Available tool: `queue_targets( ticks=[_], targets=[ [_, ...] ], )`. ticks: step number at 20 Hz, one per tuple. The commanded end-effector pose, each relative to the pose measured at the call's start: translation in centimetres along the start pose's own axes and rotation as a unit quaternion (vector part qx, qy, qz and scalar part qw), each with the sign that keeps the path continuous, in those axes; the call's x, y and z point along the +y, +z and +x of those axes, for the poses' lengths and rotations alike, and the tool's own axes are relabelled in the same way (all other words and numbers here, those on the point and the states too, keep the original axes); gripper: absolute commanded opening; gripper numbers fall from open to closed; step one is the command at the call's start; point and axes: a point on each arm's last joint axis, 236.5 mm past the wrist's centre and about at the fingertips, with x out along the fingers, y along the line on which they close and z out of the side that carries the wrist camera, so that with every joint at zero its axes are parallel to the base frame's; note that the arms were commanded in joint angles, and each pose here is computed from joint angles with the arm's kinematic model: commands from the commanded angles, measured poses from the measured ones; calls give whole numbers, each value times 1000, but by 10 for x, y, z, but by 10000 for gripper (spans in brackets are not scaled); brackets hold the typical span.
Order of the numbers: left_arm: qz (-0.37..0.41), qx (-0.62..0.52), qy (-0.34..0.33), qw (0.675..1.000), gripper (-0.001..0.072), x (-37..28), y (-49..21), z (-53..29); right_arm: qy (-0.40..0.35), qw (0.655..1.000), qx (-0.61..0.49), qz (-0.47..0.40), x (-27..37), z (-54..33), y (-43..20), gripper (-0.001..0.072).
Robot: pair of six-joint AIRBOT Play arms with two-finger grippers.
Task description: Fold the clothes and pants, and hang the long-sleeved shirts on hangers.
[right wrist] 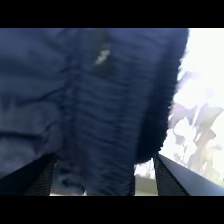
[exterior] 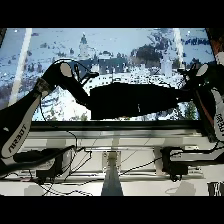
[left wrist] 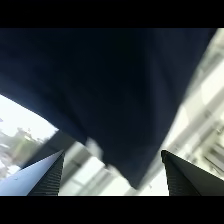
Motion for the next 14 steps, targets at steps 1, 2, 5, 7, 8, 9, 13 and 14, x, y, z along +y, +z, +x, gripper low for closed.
queue_targets(
  ticks=[1, 2, 5, 7, 8, 9, 13, 14],
  targets=[
    [0, -40, 29, 999, 705, 14, 19, 0, -21, 996, -79, 30, -12, -9, 39, 669],
    [0, -48, 32, 998, 705, 16, 23, 0, -25, 995, -91, 28, -14, -14, 46, 669],
    [1, -72, 43, 996, 704, 21, 34, -2, -24, 993, -111, 38, -23, -27, 63, 664],
    [1, -87, 50, 995, 704, 24, 41, -3, -5, 993, -104, 50, -27, -29, 67, 664],
    [1, -95, 53, 994, 705, 26, 44, -4, 5, 994, -98, 55, -29, -28, 68, 664],
    [1, -102, 57, 993, 704, 27, 48, -5, 18, 994, -95, 59, -29, -25, 70, 664],
    [2, -132, 75, 988, 704, 36, 61, -10, 124, 988, -70, 51, 12, 4, 78, 655],
    [3, -138, 88, 987, 704, 43, 64, -13, 148, 986, -59, 45, 26, 14, 78, 652]
  ],
)
